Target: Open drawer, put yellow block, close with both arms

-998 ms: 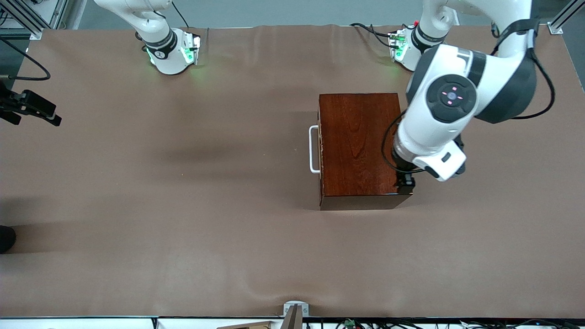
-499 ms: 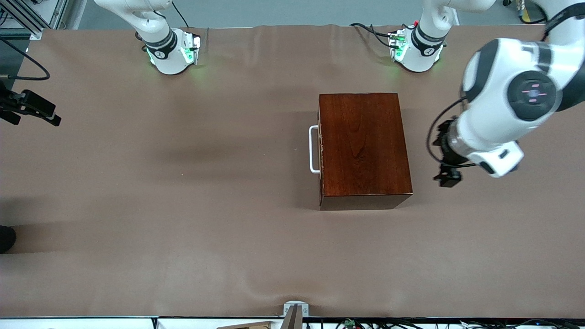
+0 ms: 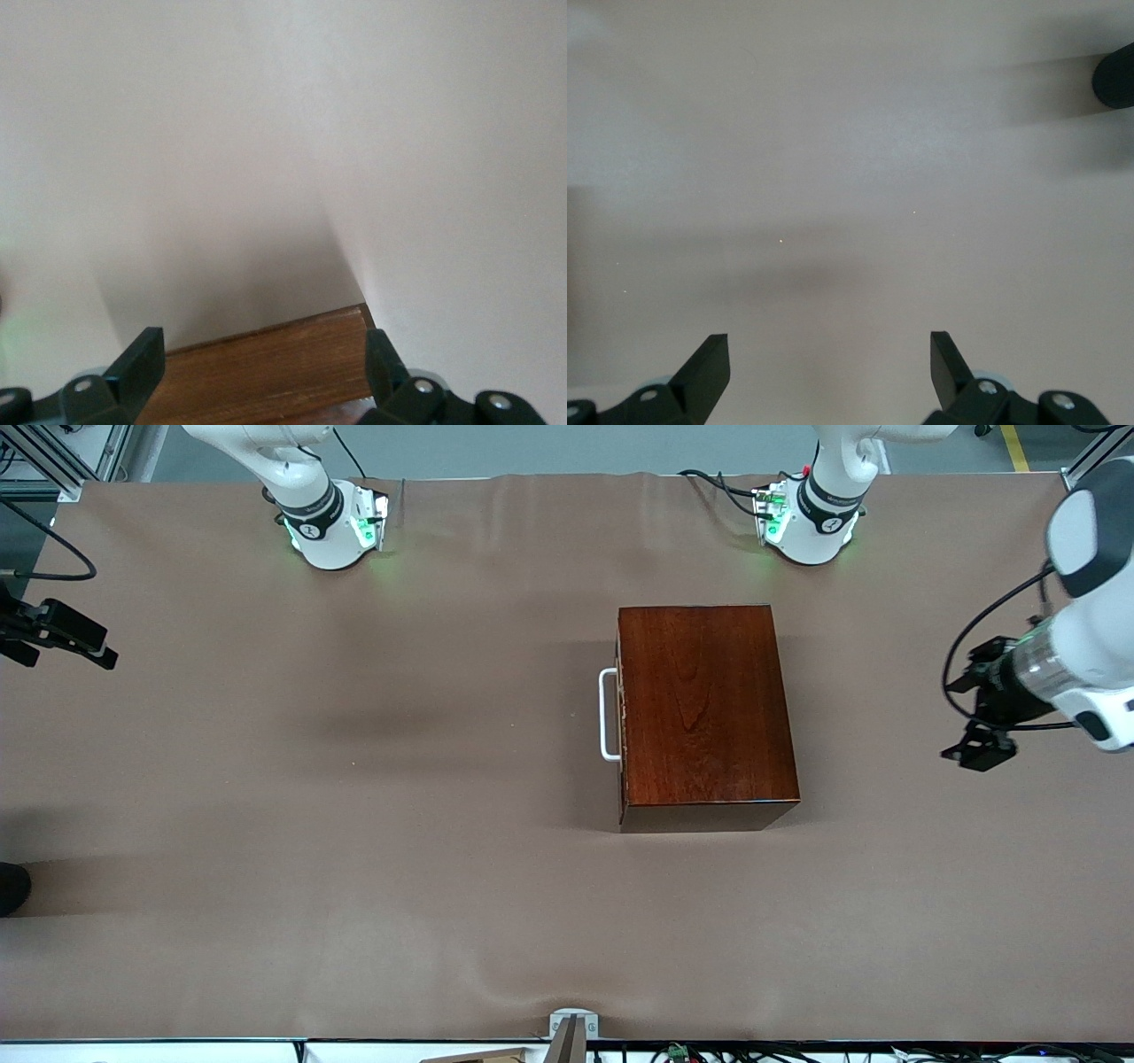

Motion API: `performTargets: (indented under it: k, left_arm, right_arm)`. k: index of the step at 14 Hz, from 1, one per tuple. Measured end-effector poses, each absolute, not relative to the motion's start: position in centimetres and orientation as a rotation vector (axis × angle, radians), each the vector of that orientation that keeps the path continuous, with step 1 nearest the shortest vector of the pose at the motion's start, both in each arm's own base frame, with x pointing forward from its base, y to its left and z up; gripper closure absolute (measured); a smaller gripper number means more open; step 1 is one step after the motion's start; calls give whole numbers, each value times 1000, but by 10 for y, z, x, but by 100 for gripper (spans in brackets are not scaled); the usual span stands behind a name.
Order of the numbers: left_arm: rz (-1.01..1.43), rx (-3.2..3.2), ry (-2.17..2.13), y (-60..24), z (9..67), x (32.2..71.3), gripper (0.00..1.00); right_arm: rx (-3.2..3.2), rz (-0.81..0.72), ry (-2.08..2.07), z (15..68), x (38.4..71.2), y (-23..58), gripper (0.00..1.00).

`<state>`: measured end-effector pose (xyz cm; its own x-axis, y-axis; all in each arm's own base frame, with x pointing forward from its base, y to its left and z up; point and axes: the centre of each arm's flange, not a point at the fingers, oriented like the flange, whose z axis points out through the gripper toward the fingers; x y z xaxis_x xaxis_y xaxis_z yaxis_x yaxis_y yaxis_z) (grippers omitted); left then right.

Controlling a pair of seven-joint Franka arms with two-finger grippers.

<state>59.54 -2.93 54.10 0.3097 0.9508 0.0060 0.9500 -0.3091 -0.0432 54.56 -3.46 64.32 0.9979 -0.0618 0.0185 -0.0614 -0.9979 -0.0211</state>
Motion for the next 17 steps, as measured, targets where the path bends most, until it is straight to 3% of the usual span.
performTargets:
  k: [10,17]
  left_arm:
    - [-14,-2879,-1240,20,569,584,0]
    - [-34,-3040,-819,-17,590,570,0]
  right_arm:
    - [-3119,-31,97,643,546,-35,0]
    - [-3119,-31,96,643,546,-35,0]
